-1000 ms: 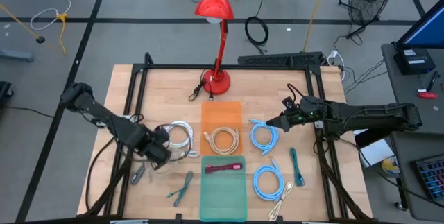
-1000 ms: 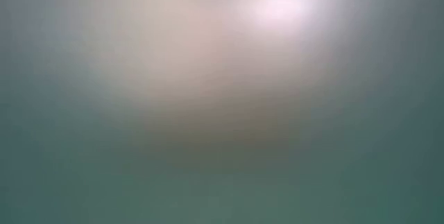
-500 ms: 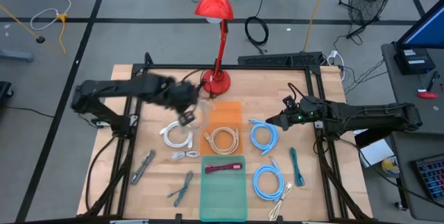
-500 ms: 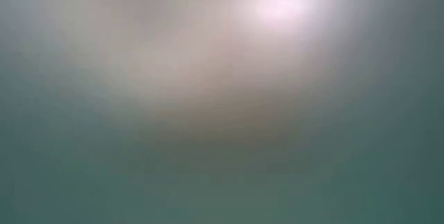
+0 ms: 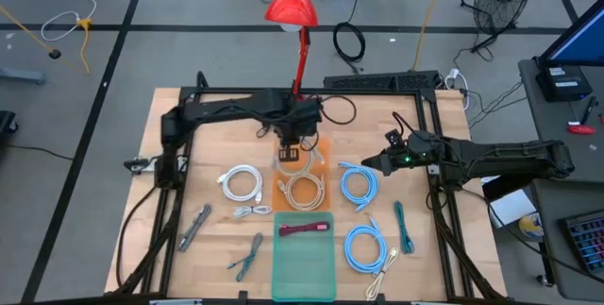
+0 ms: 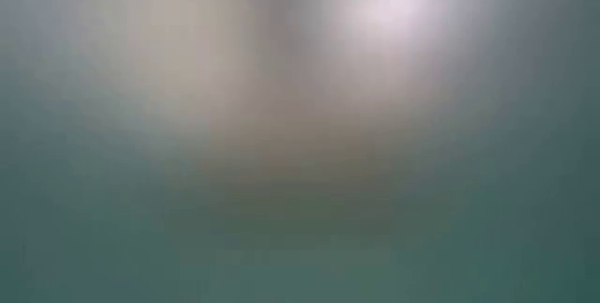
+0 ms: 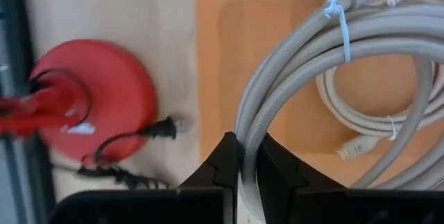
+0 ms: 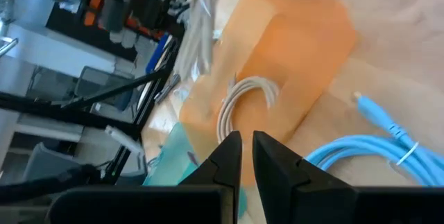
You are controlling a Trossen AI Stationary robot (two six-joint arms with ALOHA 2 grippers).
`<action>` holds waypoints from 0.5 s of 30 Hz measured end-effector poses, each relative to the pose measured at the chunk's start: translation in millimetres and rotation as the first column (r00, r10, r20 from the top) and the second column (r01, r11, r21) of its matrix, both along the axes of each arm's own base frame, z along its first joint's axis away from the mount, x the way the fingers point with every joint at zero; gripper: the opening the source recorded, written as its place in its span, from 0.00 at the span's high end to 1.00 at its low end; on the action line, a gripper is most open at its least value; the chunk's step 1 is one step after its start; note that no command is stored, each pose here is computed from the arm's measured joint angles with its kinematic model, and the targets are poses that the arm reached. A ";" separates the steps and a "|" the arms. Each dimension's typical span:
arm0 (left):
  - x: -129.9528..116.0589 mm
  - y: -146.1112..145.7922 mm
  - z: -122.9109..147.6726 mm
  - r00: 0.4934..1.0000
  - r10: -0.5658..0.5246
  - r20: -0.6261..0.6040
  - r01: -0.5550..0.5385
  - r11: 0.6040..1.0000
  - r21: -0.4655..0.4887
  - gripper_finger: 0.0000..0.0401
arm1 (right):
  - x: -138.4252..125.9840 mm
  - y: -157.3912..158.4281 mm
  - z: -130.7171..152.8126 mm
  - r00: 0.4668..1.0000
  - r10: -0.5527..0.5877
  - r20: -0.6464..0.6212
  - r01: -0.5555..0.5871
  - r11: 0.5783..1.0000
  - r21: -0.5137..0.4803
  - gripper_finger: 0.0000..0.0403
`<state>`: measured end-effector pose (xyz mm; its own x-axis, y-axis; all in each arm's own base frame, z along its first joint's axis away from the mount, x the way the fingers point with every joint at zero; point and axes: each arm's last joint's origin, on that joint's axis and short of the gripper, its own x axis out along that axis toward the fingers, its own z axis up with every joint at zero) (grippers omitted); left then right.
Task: Sort cables
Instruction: Put the brown video cable into the orange bin
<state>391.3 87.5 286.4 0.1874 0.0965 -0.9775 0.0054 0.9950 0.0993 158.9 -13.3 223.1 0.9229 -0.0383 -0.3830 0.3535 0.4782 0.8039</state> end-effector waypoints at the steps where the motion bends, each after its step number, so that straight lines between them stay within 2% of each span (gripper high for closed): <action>1: 2.8 1.9 -6.1 1.000 -0.024 -0.014 0.024 1.000 -0.005 0.93 | 0.0 -0.4 0.0 1.000 -0.016 0.000 0.016 1.000 0.006 0.93; 7: 11.2 15.6 -27.1 0.990 -0.126 -0.055 0.126 0.992 0.001 0.93 | -0.2 -2.1 -0.1 0.996 -0.090 0.000 0.090 0.996 0.018 0.93; 11: 16.1 25.1 -28.5 0.992 -0.123 0.012 0.123 0.992 -0.008 0.94 | -0.5 -3.7 -0.3 0.990 -0.143 -0.002 0.143 0.990 0.007 0.93; 15: 19.1 25.1 -27.4 0.993 -0.095 0.071 0.100 0.992 -0.071 0.94 | -0.7 -4.8 -0.3 0.985 -0.174 -0.002 0.174 0.985 0.006 0.93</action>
<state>410.4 112.5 259.0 0.2579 0.0023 -0.9662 0.0985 0.9947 0.0287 158.2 -18.1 222.8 0.9018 -0.1960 -0.3851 0.4321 0.4043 0.8061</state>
